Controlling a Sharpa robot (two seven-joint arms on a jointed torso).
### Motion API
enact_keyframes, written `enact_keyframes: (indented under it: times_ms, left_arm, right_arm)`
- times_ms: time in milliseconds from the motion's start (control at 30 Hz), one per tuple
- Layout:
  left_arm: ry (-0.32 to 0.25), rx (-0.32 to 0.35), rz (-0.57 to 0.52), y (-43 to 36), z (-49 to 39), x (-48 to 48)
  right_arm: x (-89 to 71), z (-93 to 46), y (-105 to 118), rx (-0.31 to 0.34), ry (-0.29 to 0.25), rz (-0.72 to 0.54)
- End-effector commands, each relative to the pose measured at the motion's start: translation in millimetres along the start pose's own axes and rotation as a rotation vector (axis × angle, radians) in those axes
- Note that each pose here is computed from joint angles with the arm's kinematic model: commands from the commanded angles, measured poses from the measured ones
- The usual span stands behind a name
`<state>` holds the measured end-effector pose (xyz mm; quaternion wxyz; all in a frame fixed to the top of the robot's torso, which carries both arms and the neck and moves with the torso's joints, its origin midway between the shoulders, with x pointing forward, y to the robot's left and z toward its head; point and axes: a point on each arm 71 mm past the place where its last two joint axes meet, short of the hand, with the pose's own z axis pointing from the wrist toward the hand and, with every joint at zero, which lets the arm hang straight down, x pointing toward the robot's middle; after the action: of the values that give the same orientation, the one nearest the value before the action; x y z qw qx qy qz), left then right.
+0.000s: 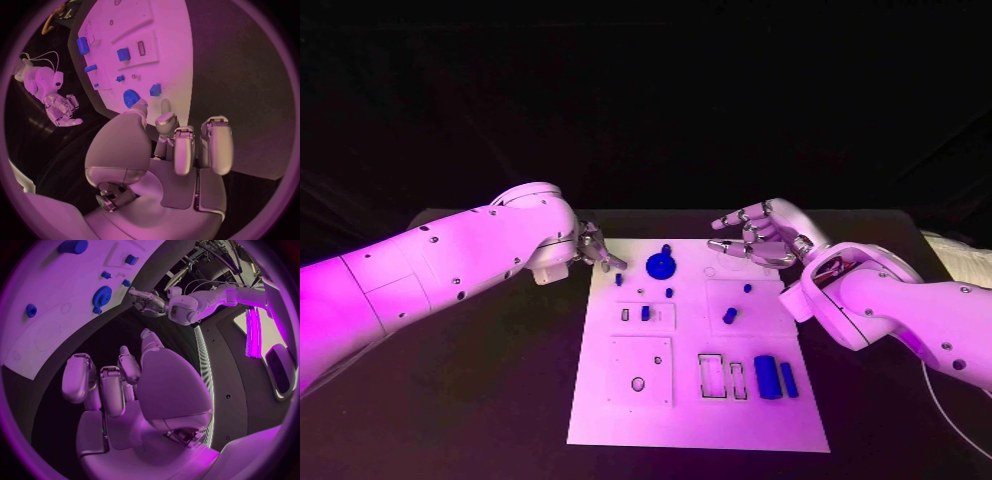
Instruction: Assemble the parts on the task board
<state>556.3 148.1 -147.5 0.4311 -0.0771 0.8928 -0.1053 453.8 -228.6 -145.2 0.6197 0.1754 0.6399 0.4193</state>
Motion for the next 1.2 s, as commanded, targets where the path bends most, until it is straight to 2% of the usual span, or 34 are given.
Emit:
enact_keyframes:
  times_ms: [33, 367, 1200]
  left_arm:
    - [0.029, 0.016, 0.081, -3.5, 3.4, 1.6]
    - [0.035, 0.009, 0.095, -7.6, 8.6, 3.6]
    - [0.073, 0.018, 0.093, -11.8, 9.4, 7.5]
  right_arm:
    - [2.2, 0.1, 0.6, -0.004, 0.016, 0.0]
    - [3.3, 0.9, 1.1, -0.005, 0.019, 0.001]
    - [4.6, 1.6, 1.3, -0.006, 0.023, 0.002]
